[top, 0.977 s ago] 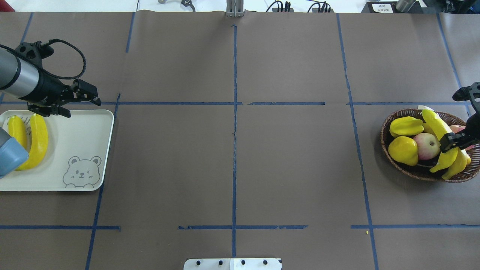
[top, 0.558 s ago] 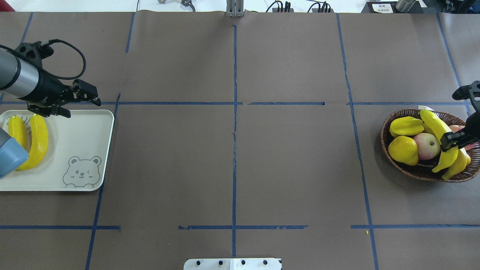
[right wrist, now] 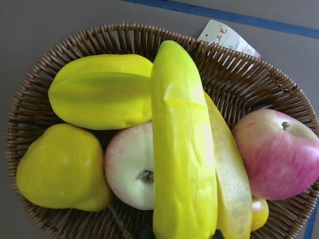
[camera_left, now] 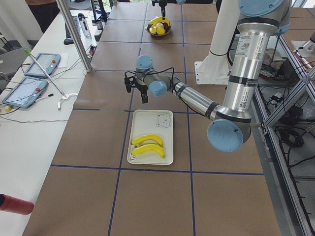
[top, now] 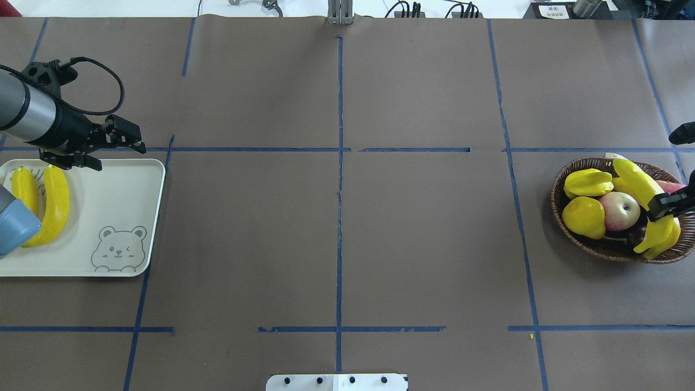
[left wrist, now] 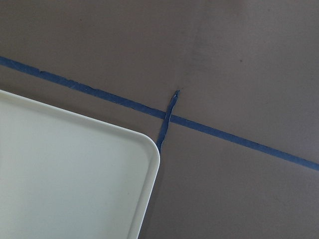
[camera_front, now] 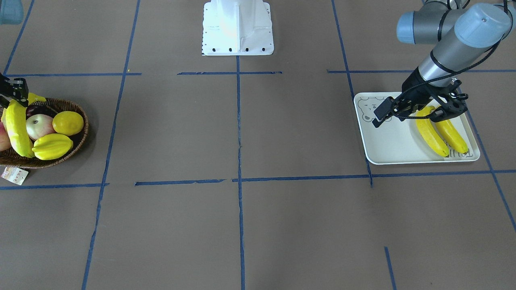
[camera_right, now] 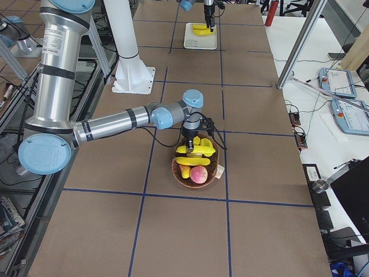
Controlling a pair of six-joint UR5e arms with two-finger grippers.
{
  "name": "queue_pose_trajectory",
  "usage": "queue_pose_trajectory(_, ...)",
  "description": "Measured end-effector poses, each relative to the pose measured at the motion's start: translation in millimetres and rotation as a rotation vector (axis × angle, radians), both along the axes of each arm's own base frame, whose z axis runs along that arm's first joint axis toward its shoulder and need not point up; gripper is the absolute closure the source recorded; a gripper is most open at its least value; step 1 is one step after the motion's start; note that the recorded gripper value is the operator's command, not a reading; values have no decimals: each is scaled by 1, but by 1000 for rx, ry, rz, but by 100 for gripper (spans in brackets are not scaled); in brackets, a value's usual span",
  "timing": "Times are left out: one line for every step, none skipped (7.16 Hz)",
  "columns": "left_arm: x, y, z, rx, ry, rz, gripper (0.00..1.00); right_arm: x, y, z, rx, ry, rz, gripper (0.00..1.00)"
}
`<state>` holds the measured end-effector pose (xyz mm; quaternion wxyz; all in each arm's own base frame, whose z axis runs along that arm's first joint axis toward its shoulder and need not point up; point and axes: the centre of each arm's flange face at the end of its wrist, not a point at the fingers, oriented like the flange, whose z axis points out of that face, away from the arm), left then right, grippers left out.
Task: Transfer all bananas from basket to plate
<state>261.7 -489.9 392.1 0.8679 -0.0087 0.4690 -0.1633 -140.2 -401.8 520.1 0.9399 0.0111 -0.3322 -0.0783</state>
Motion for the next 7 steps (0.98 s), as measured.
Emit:
queue_pose_trajectory(0, 0, 0, 0, 0, 1, 0, 8, 5, -23, 6, -1, 5, 100)
queue_pose_trajectory(1, 0, -1, 2, 1, 2, 0, 13, 6, -55, 26, -9, 7, 100)
queue_pose_trajectory(3, 0, -5, 7, 6, 4, 0, 11, -1, -91, 60, -30, 9, 100)
queue_pose_trajectory(6, -2, -16, 23, 19, 7, 0, -1, -16, -131, 99, -68, 2, 100)
queue_pose_trajectory(11, -6, -35, 51, 40, 11, 0, -19, -28, -172, 132, -115, -19, 100)
queue_pose_trajectory(20, -11, -61, 73, 72, 10, 0, -48, -34, -215, 149, -161, -40, 100)
queue_pose_trajectory(32, -14, -91, 74, 112, 1, 0, -89, -31, -256, 138, -194, -45, 100)
